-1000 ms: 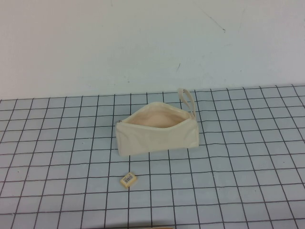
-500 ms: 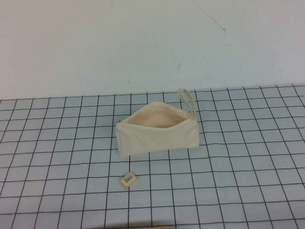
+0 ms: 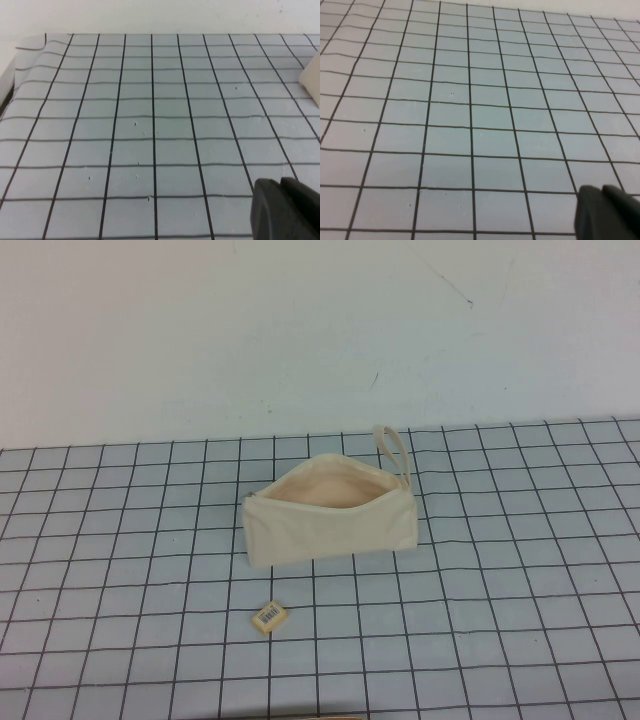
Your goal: Put eraser into pencil case
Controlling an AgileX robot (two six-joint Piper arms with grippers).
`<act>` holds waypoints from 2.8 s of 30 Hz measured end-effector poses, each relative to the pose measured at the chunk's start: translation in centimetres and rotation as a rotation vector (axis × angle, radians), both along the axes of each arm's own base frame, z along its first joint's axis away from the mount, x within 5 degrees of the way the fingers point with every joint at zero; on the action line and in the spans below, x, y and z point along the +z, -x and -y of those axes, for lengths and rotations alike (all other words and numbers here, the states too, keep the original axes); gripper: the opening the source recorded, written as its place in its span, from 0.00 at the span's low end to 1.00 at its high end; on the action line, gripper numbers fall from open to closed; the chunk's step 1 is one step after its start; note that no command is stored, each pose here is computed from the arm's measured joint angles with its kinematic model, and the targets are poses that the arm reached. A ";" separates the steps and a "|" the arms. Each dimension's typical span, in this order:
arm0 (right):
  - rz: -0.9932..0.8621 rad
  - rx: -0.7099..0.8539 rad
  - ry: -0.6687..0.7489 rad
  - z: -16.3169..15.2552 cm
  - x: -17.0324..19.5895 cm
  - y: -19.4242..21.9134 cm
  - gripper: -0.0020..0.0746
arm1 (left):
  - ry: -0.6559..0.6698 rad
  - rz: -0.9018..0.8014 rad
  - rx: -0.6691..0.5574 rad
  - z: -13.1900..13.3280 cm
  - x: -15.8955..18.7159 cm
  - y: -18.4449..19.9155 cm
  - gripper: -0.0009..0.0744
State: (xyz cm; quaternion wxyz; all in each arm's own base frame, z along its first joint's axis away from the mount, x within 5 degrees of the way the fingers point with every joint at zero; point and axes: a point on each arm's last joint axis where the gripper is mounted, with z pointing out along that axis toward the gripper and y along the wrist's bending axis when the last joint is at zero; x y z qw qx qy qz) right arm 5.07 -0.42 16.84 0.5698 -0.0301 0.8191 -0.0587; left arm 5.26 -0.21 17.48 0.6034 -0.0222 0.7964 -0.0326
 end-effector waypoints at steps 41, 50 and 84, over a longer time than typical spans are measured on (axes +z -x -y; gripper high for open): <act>0.000 0.000 0.000 0.0 0.0 0.0 0.02 | 0.054 -0.149 0.006 0.2 15.3 -6.4 0.01; 0.000 0.000 0.000 0.0 0.0 0.0 0.02 | -0.056 -0.415 -0.366 2.9 13.9 -15.9 0.01; 0.000 0.000 0.000 0.0 0.0 0.0 0.02 | -0.310 -0.859 -0.702 16.7 -2.6 -29.7 0.25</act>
